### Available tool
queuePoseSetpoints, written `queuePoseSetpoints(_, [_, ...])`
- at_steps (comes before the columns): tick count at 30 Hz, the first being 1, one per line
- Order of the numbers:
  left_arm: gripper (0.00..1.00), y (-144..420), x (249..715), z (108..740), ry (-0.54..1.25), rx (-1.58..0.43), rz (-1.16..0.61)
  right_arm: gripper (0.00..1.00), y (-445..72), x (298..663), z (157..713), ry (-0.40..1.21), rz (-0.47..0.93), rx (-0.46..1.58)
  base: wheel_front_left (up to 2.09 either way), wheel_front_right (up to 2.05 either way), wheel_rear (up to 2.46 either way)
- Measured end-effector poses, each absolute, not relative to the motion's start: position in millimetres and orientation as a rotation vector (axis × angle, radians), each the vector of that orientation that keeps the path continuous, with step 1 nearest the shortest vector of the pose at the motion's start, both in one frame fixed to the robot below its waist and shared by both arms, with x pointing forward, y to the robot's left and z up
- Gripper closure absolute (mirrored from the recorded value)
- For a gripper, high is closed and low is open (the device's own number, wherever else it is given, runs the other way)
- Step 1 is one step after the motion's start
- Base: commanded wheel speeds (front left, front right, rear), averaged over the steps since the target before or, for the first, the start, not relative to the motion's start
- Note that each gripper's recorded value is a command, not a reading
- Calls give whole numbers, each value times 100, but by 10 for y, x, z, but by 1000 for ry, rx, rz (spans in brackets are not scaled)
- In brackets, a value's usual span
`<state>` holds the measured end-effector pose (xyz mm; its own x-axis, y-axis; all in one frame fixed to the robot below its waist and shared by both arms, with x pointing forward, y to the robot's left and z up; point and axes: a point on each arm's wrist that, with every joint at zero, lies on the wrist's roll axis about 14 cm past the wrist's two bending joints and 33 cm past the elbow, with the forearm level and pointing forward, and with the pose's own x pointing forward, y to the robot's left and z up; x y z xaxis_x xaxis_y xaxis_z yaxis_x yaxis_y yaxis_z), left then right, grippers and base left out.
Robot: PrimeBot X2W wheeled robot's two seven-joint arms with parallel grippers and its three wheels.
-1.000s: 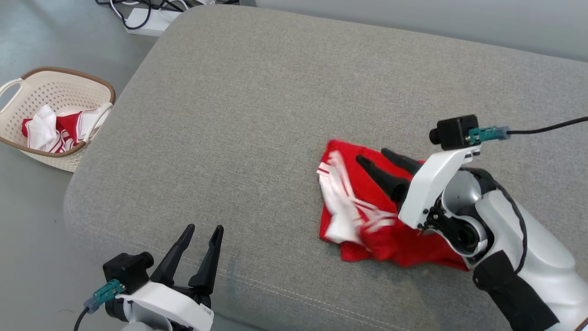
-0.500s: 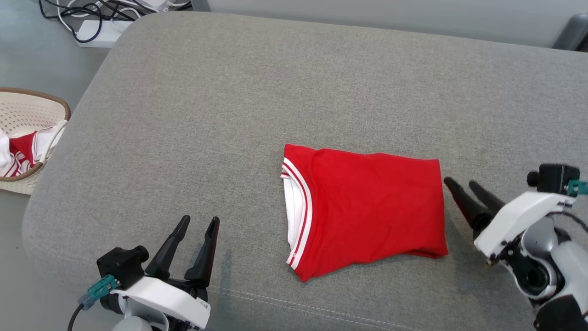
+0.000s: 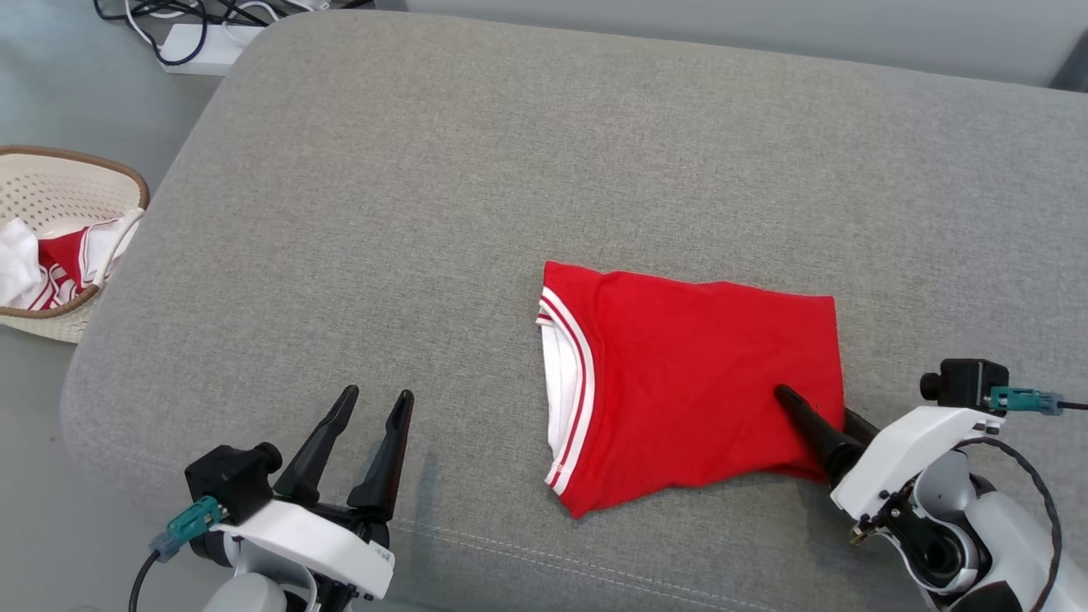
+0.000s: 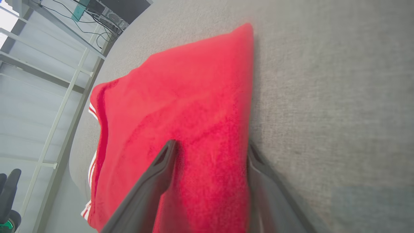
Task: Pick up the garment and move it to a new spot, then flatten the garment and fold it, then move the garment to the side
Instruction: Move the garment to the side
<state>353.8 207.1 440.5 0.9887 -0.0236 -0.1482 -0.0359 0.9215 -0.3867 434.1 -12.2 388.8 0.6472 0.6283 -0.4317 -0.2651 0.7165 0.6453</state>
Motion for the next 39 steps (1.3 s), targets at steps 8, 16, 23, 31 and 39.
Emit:
queuePoseSetpoints(8, [0,2145,3471,4455,134,-397,29,100,67,4352,3938,682,573,562,0,0,0])
queuePoseSetpoints(16, [0,2055,3497,4501,124,-392,-13,100,-207,4464,4155,550,493,593,0,0,0])
queuePoseSetpoints(23, [0,1745,3634,4556,124,-377,-133,100,-702,4382,4228,489,373,611,0,0,0])
queuePoseSetpoints(31, [0,1256,3822,4618,126,-382,-284,100,-1273,4061,4155,472,214,668,0,0,0])
queuePoseSetpoints(39, [0,729,3967,4651,140,-391,-433,100,-1867,3747,4153,427,54,692,0,0,0])
